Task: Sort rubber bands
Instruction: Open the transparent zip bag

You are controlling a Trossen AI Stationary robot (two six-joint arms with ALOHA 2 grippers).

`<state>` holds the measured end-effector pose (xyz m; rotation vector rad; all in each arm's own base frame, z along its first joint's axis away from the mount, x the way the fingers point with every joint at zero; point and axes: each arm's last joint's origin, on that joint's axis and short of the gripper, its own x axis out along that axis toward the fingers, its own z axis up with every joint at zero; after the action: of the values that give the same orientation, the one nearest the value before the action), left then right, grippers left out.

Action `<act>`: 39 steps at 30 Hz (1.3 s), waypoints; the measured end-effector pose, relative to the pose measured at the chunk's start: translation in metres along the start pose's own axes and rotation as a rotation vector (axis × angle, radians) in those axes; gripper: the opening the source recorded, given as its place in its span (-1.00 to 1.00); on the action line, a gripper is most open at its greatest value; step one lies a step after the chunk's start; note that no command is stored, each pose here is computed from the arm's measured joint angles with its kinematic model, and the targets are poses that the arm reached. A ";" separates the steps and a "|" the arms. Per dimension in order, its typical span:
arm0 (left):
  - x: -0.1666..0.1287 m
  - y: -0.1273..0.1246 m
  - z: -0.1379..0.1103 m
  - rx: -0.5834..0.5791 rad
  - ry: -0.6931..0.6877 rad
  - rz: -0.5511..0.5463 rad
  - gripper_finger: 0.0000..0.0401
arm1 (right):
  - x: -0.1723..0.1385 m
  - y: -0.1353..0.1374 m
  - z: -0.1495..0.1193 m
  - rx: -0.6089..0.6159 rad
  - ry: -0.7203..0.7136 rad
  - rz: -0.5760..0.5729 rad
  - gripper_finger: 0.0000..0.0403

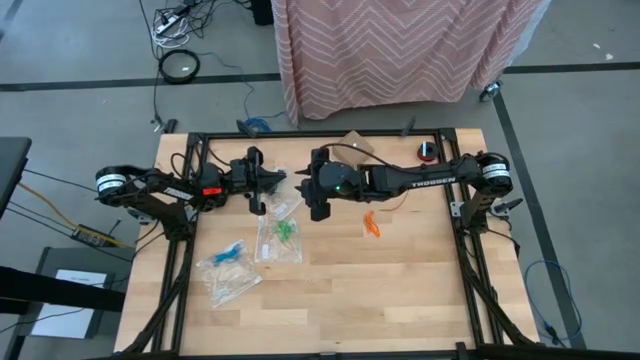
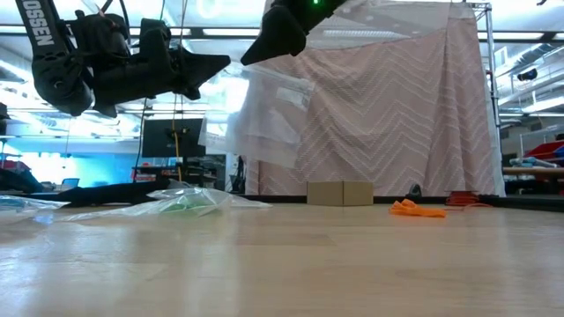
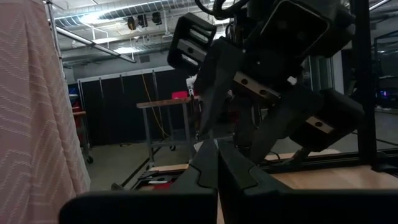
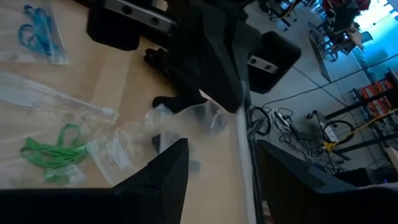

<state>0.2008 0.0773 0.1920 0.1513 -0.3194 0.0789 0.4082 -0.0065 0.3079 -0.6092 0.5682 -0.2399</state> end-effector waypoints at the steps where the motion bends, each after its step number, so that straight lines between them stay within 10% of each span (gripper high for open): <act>1: 0.000 0.000 0.000 0.000 0.000 0.000 -1.00 | 0.000 0.000 0.000 0.000 0.000 0.000 -0.14; 39: 0.000 0.000 0.000 -0.003 -0.001 0.003 -1.00 | 0.002 0.001 -0.005 0.213 -0.026 0.192 -0.14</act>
<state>0.2006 0.0773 0.1921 0.1481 -0.3211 0.0816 0.4071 -0.0091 0.3025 -0.3485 0.5638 -0.1096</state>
